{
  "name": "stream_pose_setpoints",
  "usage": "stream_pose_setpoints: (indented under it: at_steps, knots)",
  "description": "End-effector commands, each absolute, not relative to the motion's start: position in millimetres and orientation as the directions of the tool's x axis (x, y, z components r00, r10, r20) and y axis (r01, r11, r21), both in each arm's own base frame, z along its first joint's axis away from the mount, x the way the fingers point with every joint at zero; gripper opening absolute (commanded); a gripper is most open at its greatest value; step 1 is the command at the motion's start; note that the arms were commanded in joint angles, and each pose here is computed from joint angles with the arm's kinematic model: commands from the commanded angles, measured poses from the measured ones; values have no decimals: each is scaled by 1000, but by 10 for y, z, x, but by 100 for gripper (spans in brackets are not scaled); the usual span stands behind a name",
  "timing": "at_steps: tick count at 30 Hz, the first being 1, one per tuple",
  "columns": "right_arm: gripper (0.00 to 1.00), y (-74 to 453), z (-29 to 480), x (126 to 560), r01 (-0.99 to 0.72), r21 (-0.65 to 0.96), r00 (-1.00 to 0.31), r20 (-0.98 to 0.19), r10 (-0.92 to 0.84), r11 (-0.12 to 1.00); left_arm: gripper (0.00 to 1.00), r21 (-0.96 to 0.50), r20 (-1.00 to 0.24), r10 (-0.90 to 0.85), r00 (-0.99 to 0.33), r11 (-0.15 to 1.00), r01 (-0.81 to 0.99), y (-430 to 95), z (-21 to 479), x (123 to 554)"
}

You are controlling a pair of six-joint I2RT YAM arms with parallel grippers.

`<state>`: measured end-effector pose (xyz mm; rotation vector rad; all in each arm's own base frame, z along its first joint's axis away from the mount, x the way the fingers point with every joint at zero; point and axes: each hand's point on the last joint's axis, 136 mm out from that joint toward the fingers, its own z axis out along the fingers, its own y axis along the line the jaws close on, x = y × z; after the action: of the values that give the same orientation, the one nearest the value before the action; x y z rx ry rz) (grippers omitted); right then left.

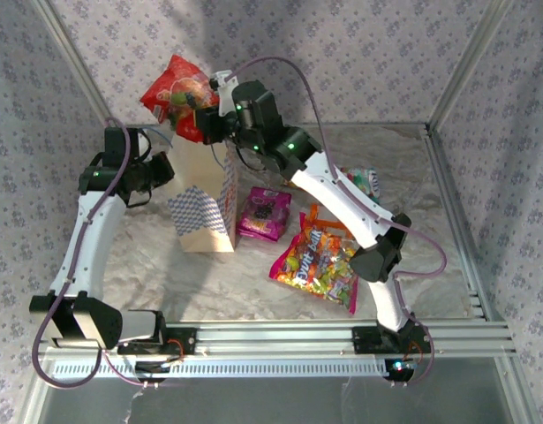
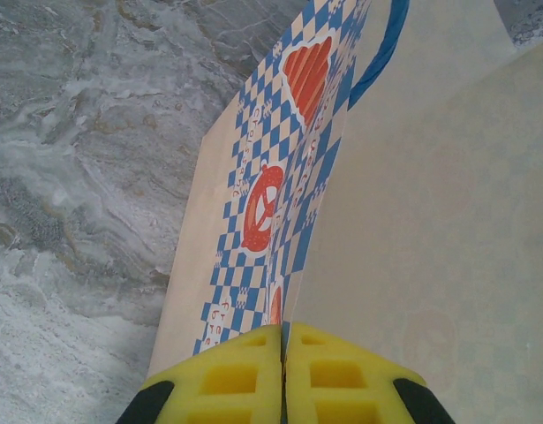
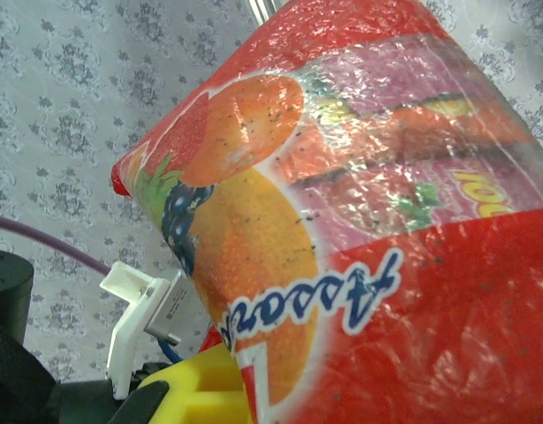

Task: Place the snacks into the paper bag

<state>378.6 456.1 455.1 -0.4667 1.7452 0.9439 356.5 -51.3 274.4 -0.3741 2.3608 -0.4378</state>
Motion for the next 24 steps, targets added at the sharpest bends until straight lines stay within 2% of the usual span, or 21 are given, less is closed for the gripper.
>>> stream_pose_setpoints:
  at_steps: [1, 8, 24]
  knots:
    - [0, 4514, 5110, 3746, -737, 372, -264, -927, 266, 565, 0, -436, -598, -393, -698, 891, -128, -529, 2855, 3514]
    - [0, 4593, 4750, 3769, -744, 334, -321, -938, 129, 579, 0, -432, -600, -390, -698, 893, -127, -515, 2867, 3496]
    - [0, 4392, 4305, 3642, -760, 121, -299, -938, -179, 638, 0, -426, -602, -393, -695, 894, -138, -484, 2881, 3487]
